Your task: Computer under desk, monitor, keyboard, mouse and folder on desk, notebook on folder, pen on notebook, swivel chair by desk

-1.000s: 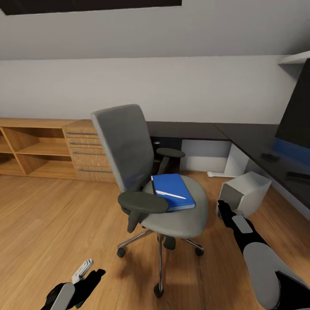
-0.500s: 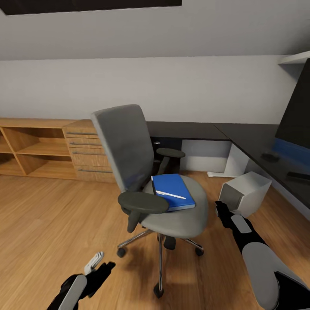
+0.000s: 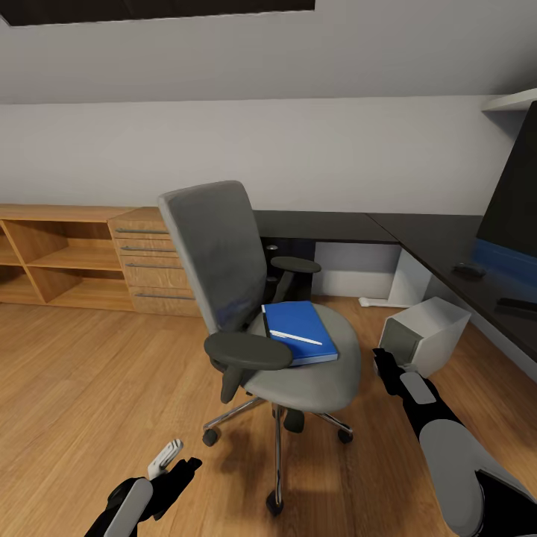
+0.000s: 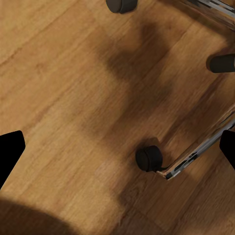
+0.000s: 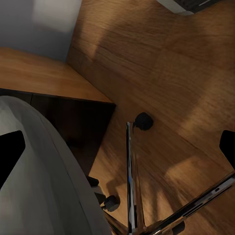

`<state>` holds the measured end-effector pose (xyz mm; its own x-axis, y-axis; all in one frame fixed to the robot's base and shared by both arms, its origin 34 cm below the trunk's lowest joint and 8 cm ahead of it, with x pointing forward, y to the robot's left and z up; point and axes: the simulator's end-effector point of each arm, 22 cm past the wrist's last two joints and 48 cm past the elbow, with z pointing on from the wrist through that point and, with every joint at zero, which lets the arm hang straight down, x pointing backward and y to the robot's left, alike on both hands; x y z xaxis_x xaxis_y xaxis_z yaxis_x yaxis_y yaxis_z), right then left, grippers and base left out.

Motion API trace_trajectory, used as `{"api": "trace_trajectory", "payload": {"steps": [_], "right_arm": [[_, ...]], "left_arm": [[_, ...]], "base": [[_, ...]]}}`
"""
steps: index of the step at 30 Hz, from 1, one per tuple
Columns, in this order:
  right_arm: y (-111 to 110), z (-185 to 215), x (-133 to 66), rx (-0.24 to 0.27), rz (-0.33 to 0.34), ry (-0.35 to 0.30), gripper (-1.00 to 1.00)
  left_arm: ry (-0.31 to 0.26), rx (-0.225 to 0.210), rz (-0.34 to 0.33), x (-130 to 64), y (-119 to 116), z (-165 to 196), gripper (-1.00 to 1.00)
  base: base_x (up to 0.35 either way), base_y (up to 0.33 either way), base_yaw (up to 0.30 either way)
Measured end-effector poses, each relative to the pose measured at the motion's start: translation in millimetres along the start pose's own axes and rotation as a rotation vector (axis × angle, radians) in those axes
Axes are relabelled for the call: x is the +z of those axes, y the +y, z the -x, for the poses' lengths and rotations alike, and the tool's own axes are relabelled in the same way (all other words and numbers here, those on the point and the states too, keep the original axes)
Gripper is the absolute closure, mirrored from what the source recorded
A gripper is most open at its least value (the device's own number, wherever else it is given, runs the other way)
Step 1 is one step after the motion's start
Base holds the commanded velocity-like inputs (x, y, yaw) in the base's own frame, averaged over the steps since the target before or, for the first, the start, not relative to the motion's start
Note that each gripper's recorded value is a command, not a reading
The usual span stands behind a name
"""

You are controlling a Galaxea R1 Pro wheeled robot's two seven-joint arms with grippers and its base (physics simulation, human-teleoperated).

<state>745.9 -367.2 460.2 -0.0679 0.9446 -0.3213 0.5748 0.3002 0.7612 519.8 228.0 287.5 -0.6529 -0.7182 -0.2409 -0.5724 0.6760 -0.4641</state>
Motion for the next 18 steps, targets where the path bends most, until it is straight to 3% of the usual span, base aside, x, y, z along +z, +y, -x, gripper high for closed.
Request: {"api": "trace_trajectory", "payload": {"steps": [7, 18], "right_arm": [[0.0, 0.0, 0.0, 0.0, 0.0, 0.0, -1.0], [-1.0, 5.4, 0.7, 0.018, 0.018, -0.031, -1.0]], "left_arm": [[0.0, 0.0, 0.0, 0.0, 0.0, 0.0, -1.0], [-0.033, -0.023, 0.101, -17.5, 62.4, 23.5, -1.0]], "base": [[0.003, 0.0, 0.0], [0.058, 0.0, 0.0]]}}
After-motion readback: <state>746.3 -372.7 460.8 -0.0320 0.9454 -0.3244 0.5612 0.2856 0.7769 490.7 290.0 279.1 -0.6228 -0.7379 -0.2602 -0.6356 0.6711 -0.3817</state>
